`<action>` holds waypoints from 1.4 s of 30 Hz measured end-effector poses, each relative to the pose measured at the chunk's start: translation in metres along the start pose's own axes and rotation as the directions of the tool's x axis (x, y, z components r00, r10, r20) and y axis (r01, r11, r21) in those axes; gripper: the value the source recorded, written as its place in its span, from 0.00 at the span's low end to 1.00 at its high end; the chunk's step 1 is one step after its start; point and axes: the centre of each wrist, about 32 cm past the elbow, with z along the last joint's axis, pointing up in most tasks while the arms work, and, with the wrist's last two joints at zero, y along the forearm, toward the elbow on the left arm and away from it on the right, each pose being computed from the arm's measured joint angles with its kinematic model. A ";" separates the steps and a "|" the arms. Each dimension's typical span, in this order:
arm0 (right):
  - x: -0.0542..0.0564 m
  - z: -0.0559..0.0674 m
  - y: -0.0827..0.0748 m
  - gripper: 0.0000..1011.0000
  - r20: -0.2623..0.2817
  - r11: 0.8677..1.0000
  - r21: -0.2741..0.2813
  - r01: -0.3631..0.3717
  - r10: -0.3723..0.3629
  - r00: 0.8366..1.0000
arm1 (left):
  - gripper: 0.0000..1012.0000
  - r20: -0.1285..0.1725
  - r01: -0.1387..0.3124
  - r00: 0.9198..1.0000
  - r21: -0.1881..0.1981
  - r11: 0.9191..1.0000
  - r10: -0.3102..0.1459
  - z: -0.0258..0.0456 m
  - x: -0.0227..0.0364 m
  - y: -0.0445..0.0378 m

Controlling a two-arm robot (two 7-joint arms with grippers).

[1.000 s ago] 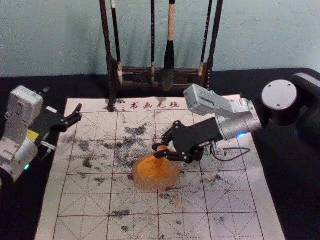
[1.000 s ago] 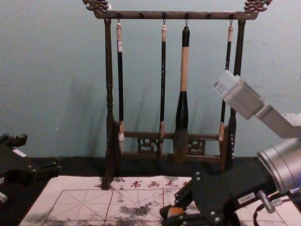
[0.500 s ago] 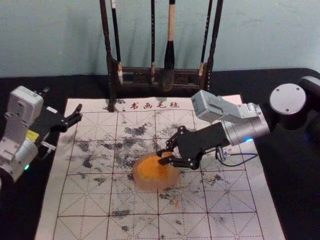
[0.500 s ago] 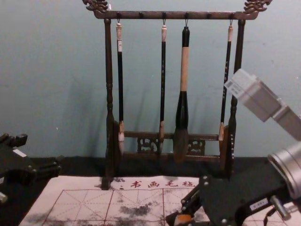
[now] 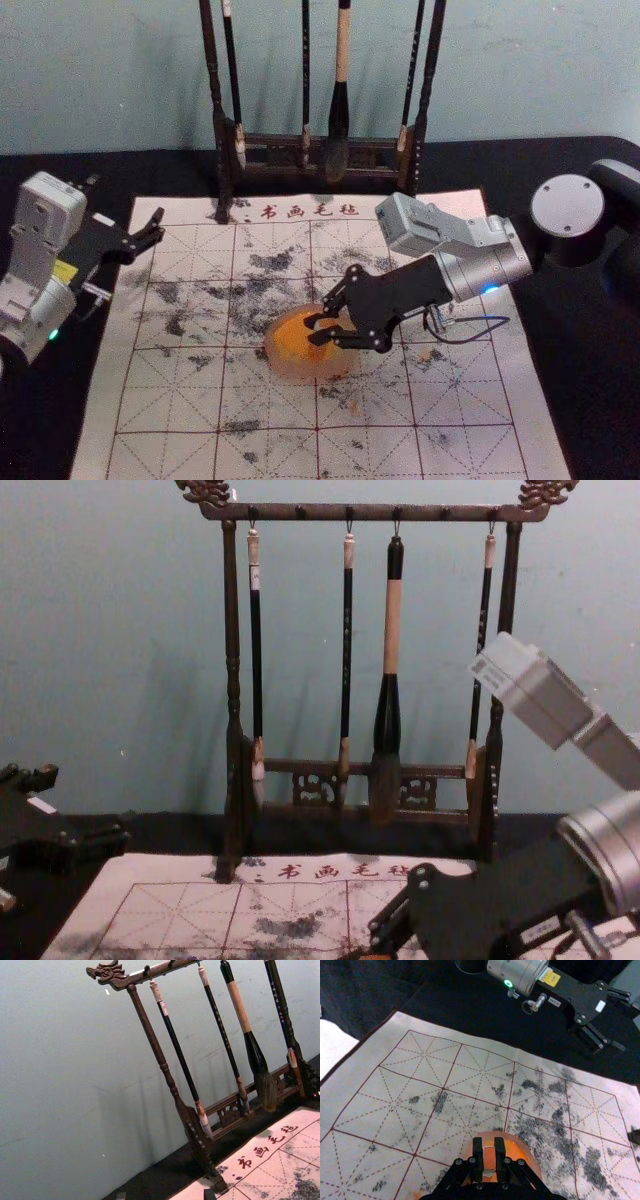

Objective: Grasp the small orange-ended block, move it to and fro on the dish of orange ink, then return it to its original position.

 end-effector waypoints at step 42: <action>0.026 -0.003 0.015 0.13 0.011 0.999 0.010 0.042 -0.042 0.999 | 0.99 0.000 0.000 1.000 0.000 1.000 0.000 -0.0001 0.0000 0.0000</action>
